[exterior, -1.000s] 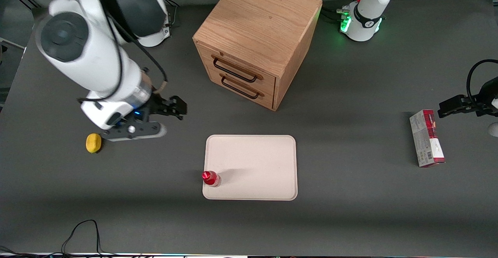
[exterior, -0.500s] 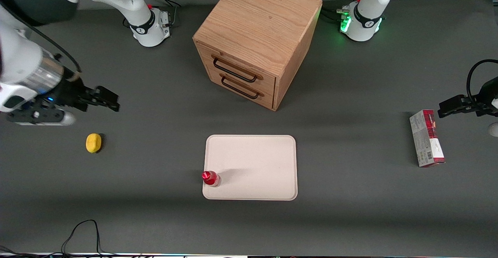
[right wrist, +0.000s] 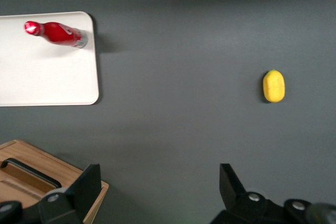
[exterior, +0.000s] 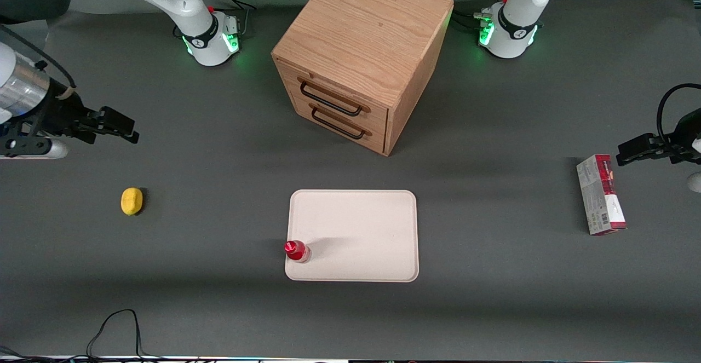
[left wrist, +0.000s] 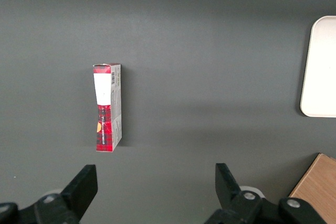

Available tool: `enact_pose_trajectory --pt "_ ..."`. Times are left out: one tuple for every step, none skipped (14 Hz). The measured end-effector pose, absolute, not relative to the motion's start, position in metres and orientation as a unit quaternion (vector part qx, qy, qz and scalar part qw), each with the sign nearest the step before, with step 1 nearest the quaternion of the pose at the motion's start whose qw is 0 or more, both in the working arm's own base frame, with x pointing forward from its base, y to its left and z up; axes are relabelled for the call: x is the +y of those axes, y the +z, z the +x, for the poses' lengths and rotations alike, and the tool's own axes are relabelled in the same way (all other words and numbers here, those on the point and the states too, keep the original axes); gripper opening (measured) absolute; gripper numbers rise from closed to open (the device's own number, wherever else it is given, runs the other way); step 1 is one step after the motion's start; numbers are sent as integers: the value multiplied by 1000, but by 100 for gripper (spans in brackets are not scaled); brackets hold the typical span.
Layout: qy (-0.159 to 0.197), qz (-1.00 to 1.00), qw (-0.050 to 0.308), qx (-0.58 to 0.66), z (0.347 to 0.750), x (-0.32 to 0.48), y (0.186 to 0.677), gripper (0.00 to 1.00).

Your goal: Place coke bottle on tray

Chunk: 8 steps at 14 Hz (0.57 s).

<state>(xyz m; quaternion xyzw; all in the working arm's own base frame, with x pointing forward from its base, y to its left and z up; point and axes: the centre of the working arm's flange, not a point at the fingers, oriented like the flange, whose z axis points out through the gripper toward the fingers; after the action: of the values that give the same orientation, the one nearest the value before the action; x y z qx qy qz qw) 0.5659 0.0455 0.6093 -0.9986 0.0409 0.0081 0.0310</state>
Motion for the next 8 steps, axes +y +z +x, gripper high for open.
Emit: enact_pose_trajectory --pt "8 -998 31 45 567 36 609 100" --pt "8 -998 30 48 567 27 609 100" --pt "8 -998 30 52 567 20 609 100" --pt "8 -998 30 57 567 13 608 100" --pt "8 -998 30 62 567 8 608 100" --pt "8 -997 30 65 567 4 608 100" --pt "9 -997 30 66 567 2 607 100" --pt "9 -997 30 67 567 2 607 100"
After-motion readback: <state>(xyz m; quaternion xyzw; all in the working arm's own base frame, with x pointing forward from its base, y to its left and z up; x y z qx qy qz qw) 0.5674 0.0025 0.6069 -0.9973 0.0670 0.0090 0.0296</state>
